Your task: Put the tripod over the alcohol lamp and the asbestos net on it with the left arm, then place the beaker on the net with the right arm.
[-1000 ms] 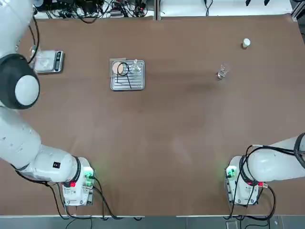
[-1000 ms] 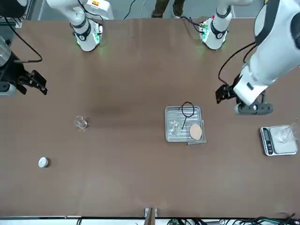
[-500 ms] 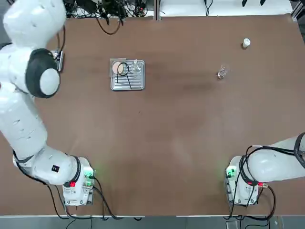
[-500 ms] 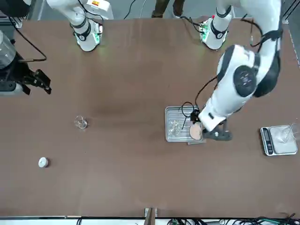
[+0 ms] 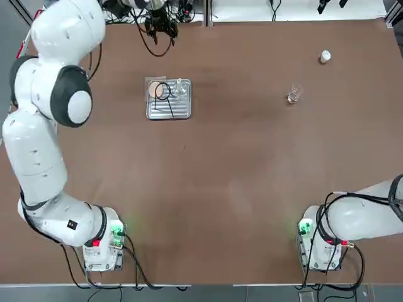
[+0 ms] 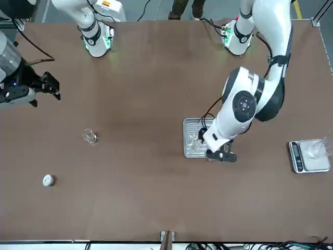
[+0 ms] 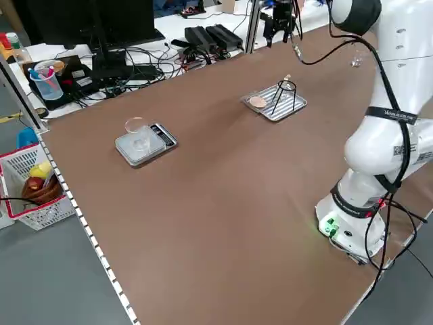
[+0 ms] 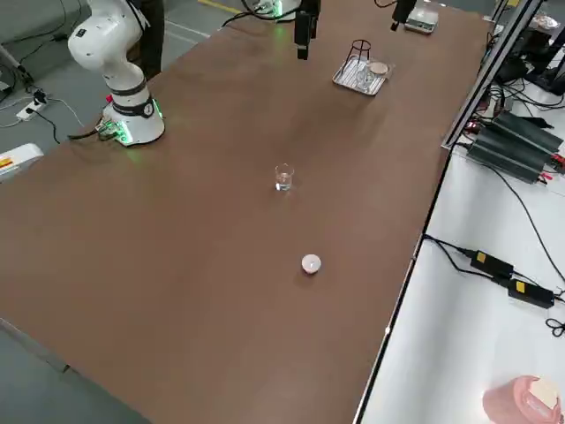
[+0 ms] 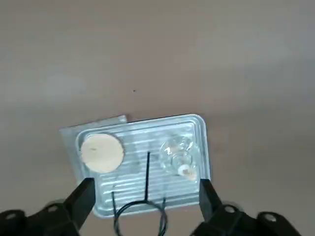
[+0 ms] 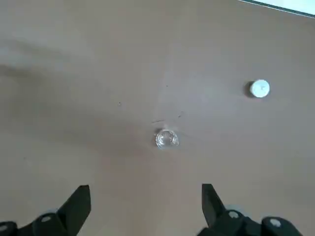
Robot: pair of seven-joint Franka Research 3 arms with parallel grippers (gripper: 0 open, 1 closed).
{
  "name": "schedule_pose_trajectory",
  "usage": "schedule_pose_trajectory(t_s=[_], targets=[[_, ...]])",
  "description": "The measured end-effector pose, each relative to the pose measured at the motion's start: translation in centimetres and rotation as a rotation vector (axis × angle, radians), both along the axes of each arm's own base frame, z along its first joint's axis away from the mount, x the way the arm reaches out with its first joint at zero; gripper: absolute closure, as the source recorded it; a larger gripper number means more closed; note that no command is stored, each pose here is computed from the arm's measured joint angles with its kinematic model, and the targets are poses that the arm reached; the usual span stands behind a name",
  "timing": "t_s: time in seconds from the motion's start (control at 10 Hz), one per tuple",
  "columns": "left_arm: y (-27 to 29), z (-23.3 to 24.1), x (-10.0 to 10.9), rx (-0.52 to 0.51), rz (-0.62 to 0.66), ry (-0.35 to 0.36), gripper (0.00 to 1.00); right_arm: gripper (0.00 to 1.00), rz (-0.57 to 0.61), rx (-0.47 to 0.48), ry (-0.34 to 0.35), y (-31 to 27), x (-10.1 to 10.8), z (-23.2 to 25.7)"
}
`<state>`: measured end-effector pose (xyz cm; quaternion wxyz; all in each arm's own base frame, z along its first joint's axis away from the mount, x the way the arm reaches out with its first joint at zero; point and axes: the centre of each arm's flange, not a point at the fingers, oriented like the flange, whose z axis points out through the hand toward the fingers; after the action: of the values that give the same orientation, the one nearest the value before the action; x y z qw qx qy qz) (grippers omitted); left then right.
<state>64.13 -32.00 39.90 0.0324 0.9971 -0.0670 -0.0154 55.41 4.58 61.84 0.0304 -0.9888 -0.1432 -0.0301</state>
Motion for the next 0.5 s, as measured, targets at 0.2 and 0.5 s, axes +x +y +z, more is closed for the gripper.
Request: schedule_pose_trajectory(t_s=[0.2,0.5], targets=[[-2.7,-3.0,-0.9,-0.001,-0.003,0.002,0.1,0.0,0.109,0.083,-0.01,-3.3,0.2,-0.1],[-3.6,-4.6,-1.7,0.007,-0.007,0.012,0.13,0.0,0.266,0.149,-0.032,-8.0,0.4,-1.5]])
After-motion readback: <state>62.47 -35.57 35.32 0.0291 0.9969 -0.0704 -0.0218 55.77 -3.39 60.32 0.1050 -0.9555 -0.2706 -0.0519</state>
